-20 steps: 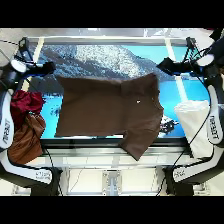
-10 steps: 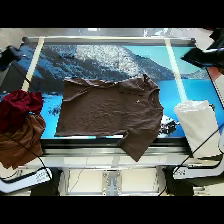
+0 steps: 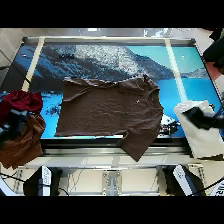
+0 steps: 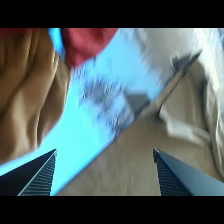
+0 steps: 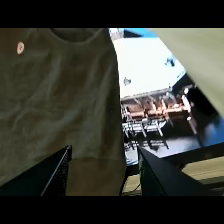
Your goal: Fold the shirts.
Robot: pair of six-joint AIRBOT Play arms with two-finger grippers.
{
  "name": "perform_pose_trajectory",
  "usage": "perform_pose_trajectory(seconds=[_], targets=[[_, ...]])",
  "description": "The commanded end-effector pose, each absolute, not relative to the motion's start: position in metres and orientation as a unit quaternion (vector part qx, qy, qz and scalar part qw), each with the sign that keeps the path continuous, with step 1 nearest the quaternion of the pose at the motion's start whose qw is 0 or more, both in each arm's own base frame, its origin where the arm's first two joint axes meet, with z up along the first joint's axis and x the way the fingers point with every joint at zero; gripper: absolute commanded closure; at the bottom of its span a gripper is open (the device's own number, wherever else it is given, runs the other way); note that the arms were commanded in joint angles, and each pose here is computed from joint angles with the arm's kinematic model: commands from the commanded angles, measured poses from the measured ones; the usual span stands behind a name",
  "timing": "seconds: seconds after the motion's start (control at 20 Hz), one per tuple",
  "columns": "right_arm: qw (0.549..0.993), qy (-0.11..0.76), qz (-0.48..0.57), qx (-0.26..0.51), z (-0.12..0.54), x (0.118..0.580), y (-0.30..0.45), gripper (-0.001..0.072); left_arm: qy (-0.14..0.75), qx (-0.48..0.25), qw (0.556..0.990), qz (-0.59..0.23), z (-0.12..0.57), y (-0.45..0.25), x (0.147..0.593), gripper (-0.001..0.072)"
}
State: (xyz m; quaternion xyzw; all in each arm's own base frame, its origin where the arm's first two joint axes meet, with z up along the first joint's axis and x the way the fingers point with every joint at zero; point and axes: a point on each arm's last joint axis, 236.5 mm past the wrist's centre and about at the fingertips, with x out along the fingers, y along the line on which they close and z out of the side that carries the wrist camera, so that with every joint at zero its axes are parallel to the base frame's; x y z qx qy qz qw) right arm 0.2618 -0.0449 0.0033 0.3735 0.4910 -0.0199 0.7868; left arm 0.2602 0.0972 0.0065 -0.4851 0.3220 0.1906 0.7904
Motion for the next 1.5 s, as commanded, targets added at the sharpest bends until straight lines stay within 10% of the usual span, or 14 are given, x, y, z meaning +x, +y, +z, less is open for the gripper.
perform_pose_trajectory(seconds=[0.0, 0.6, 0.7, 1.05, 1.15, 1.45], targets=[[0.743, 0.486, 0.001, 0.461, -0.043, 0.239, -0.003, 0.0258, 0.387, -0.577, 0.700, 0.167, -0.045, 0.035, 0.225, 0.0007], [0.806, 0.408, 0.062, 0.424, 0.030, 0.283, -0.016, 0.0259, 0.420, -0.666, 0.601, 0.137, -0.088, 0.020, 0.241, 0.0021], [0.803, 0.412, 0.070, 0.425, 0.031, 0.281, -0.012, 0.0259, 0.414, -0.662, 0.611, 0.132, -0.092, 0.021, 0.249, 0.0228], [0.797, 0.420, 0.081, 0.427, 0.032, 0.277, -0.006, 0.0260, 0.486, -0.622, 0.604, 0.106, -0.116, -0.022, 0.248, 0.0301], [0.797, 0.422, 0.080, 0.425, 0.031, 0.276, -0.006, 0.0260, 0.484, -0.624, 0.604, 0.105, -0.116, -0.023, 0.251, 0.0663], [0.745, 0.529, 0.019, 0.405, -0.021, 0.231, -0.008, 0.0259, 0.480, -0.624, 0.608, 0.101, -0.114, -0.022, 0.253, 0.0694]])
